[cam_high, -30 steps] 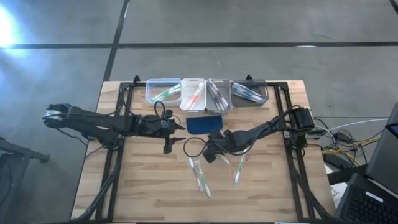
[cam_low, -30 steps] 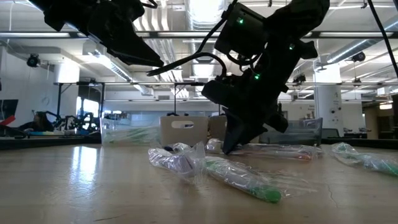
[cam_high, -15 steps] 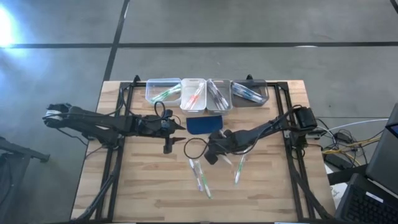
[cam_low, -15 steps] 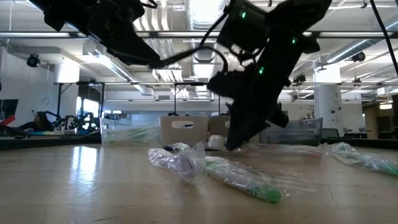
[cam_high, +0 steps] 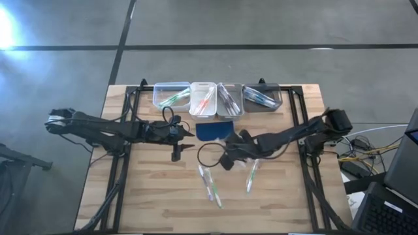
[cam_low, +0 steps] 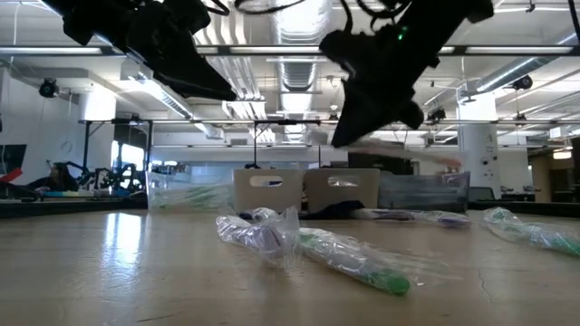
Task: Pick & Place Toothbrushes
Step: Put the orange toothbrush into the white bin
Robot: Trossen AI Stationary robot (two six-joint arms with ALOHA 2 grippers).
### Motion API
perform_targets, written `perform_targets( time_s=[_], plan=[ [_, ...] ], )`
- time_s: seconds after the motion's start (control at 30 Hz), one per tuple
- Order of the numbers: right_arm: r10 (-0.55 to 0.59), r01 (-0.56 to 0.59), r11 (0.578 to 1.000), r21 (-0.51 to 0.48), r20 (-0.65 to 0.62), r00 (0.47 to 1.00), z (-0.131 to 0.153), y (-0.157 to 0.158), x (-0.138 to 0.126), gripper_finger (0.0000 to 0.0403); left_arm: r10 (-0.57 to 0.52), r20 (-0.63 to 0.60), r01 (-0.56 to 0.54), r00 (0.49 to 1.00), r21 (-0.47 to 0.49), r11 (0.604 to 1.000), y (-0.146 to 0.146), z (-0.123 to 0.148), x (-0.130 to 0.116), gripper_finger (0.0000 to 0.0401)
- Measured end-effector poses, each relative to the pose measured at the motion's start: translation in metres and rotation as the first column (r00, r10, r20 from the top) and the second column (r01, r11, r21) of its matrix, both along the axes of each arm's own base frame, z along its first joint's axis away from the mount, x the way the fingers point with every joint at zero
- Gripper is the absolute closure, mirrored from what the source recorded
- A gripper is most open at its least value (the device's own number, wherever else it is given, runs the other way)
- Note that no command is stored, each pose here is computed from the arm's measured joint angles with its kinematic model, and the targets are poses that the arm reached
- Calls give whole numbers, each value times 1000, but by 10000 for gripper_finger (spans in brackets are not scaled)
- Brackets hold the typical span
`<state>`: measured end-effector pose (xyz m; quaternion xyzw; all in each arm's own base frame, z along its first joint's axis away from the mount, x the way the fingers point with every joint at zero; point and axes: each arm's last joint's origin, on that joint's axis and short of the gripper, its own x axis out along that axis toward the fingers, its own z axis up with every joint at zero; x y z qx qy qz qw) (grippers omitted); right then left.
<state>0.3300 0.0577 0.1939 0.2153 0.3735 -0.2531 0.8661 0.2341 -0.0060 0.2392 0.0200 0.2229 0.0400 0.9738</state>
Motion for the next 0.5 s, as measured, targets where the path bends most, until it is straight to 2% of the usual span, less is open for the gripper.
perform_targets(
  time_s=[0.23, 0.37, 0.5],
  plan=[
    [8, 6, 990, -138, 105, 994, 31, 14, -15, 392, 1, -7, -1, 1000, -2, 1000, 0, -2, 1, 194],
    [3, 40, 968, -248, 170, 985, 42, 23, -19, 393, 1, -4, -1, 1000, -1, 1000, 0, -6, 8, 194],
    [47, 15, 955, -297, 200, 979, 46, 31, -19, 392, -10, 9, 10, 1000, 17, 1000, -1, -13, 18, 194]
  ],
)
